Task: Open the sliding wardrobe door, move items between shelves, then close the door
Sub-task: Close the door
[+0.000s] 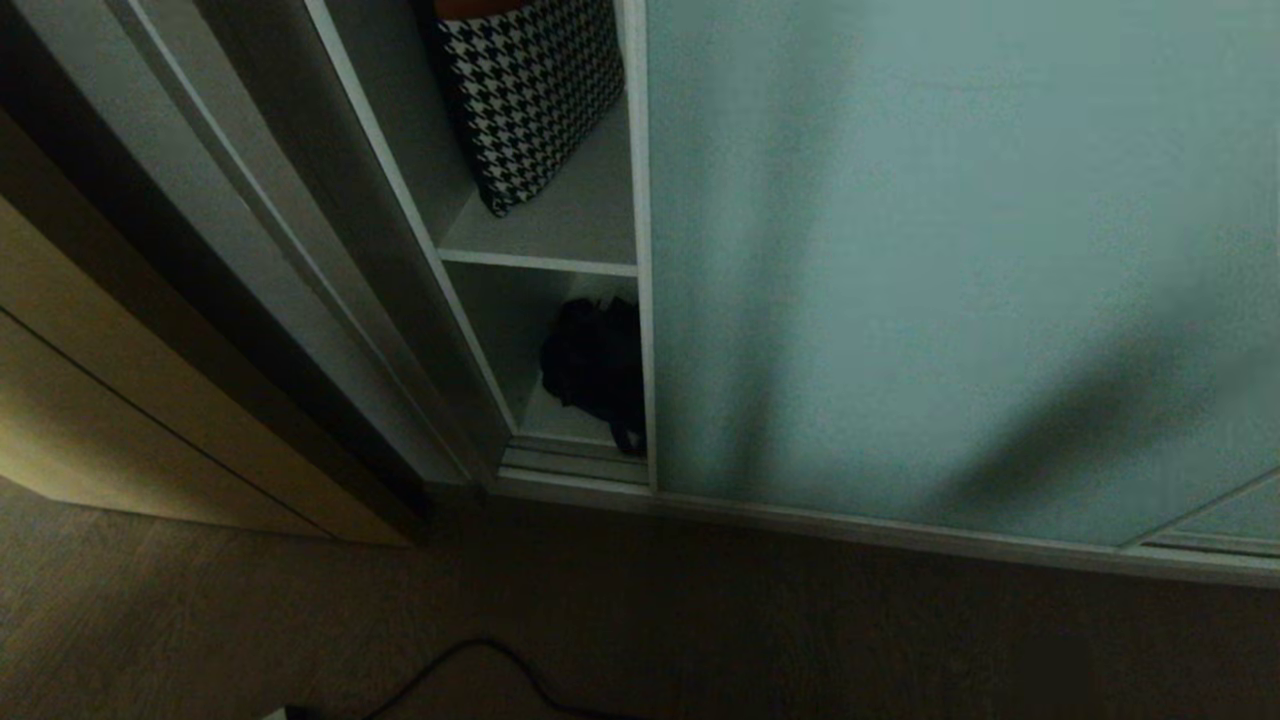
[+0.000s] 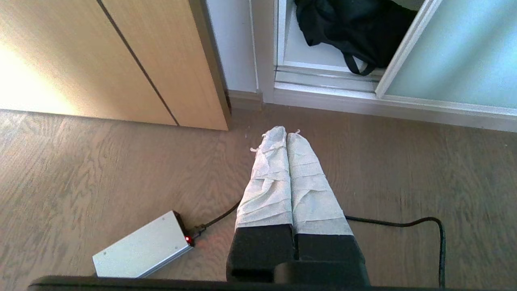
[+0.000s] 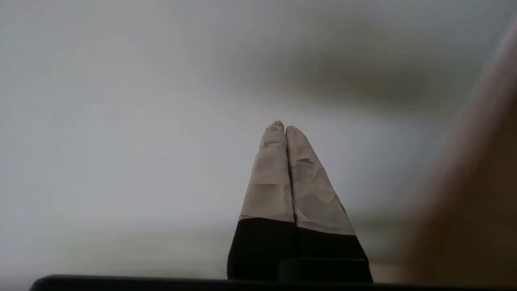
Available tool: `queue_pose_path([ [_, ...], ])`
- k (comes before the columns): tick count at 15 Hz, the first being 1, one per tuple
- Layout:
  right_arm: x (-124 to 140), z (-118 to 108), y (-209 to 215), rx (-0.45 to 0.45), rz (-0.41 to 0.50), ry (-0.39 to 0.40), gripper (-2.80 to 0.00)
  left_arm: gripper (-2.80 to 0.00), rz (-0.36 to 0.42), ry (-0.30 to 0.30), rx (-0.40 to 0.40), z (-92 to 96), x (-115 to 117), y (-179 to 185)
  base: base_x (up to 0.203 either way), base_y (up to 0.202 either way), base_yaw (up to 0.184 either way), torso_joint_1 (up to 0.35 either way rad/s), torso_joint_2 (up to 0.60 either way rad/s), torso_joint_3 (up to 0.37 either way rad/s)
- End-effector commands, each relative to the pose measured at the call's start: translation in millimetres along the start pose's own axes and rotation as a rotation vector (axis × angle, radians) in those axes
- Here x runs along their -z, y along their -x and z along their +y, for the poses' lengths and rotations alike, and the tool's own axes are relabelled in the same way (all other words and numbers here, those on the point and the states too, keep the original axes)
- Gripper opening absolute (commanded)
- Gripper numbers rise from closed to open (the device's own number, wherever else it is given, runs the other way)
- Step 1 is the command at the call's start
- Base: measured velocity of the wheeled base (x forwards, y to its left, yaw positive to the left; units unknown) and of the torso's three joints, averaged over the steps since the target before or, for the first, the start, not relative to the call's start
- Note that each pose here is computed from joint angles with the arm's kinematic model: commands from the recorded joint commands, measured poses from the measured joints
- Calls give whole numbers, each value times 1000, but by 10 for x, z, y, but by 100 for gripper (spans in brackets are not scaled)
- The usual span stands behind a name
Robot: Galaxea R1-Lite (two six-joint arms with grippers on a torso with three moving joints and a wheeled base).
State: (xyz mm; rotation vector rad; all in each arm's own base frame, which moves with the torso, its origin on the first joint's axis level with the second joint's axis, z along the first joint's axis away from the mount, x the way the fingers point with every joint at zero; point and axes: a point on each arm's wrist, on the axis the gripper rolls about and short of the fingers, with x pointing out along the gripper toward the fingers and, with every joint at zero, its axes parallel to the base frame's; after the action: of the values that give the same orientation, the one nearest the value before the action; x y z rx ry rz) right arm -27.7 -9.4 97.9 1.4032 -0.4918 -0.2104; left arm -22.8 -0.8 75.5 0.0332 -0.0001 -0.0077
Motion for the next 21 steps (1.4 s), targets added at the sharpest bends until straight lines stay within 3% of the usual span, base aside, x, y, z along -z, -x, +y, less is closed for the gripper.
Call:
queue_pose_path([
  [1,14,-5,1,-16,56,406,-280,-280,2,-1,0,0,0,-1,0,0,0,0,0,0],
  [3,44,-35,5,-59,167,768,-280,-280,2,-1,0,0,0,-1,0,0,0,0,0,0],
  [5,85,-66,16,-168,312,1073,-280,-280,2,-1,0,0,0,-1,0,0,0,0,0,0],
  [8,122,-158,39,-266,459,1429,-280,-280,2,-1,0,0,0,-1,0,0,0,0,0,0],
  [9,129,-205,49,-260,502,1494,-280,-280,2,-2,0,0,0,-1,0,0,0,0,0,0],
  [17,131,-213,49,-246,507,1456,-280,-280,2,-10,-1,0,-2,0,0,0,0,0,0,0],
  [21,131,-213,48,-245,508,1456,-280,-280,-19,-67,-6,2,-42,9,0,0,0,0,0,0],
])
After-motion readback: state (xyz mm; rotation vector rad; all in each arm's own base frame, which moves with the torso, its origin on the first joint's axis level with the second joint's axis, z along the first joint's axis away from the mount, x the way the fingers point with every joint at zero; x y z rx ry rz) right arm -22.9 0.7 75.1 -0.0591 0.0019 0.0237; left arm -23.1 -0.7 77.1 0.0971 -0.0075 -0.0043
